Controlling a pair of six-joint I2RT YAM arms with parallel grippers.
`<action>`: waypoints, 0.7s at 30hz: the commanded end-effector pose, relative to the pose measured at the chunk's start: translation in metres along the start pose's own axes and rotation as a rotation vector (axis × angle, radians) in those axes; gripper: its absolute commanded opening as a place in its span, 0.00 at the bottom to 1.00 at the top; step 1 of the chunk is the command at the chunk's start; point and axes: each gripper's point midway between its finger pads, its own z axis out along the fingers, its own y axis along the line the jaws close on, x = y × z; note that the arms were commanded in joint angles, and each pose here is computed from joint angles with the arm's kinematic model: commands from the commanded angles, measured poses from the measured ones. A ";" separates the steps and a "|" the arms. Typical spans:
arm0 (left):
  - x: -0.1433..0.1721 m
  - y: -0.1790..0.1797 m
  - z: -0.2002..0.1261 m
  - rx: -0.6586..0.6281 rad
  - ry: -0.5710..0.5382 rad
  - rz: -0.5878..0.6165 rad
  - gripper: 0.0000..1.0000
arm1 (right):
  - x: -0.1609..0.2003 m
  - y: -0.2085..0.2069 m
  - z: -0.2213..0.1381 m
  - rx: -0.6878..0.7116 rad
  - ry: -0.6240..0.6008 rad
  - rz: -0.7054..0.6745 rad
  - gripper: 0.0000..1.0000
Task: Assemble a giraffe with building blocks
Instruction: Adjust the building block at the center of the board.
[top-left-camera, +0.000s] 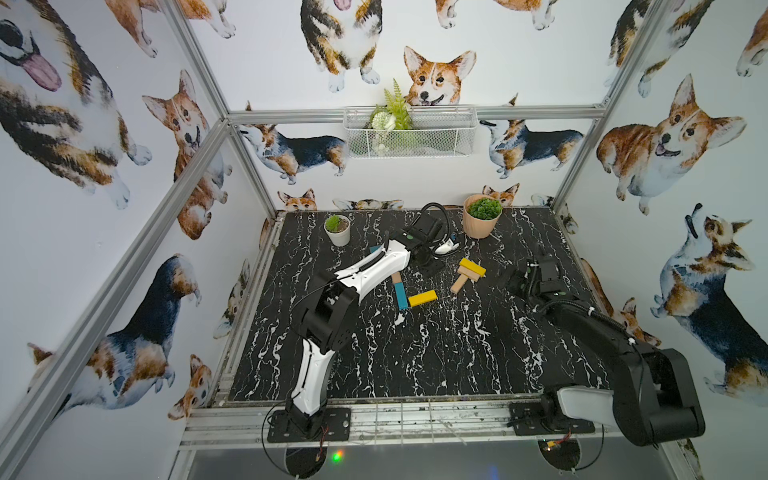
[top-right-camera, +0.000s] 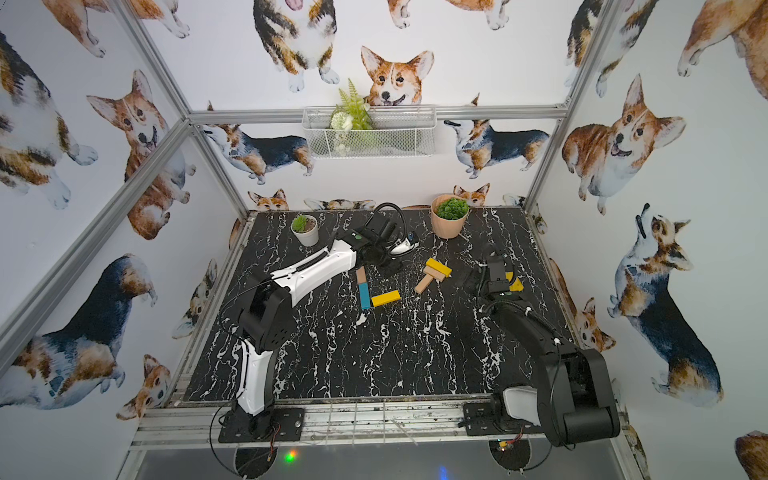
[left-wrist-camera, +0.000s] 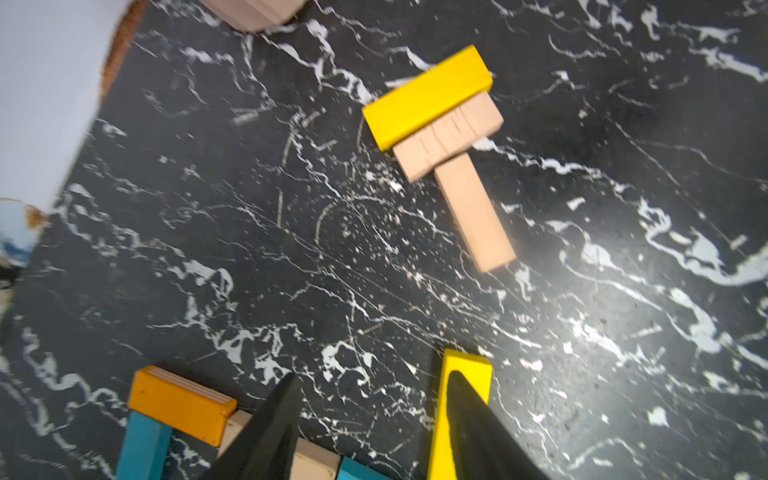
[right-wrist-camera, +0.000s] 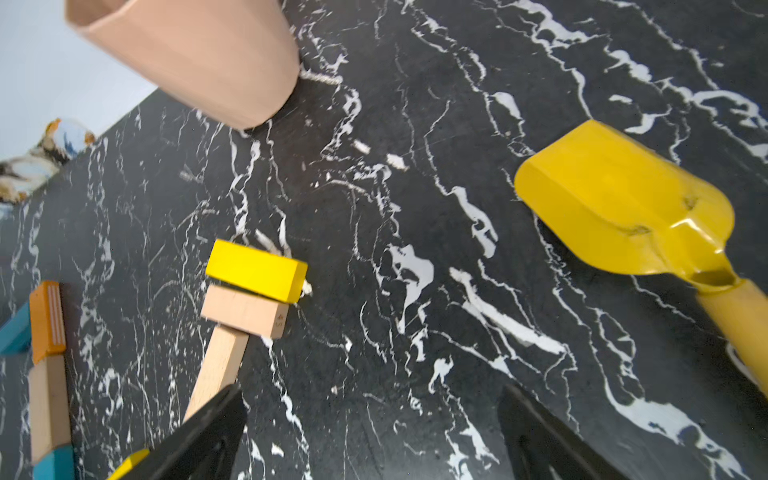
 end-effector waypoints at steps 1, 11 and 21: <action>-0.032 0.038 -0.015 -0.218 -0.144 -0.125 0.60 | 0.008 0.011 0.012 -0.054 0.121 0.097 0.98; -0.007 0.036 -0.057 -0.291 -0.357 -0.384 1.00 | 0.027 0.052 0.076 -0.174 0.356 0.174 0.99; 0.040 0.052 -0.078 -0.177 -0.369 -0.616 1.00 | 0.025 0.069 0.127 -0.182 0.455 0.137 1.00</action>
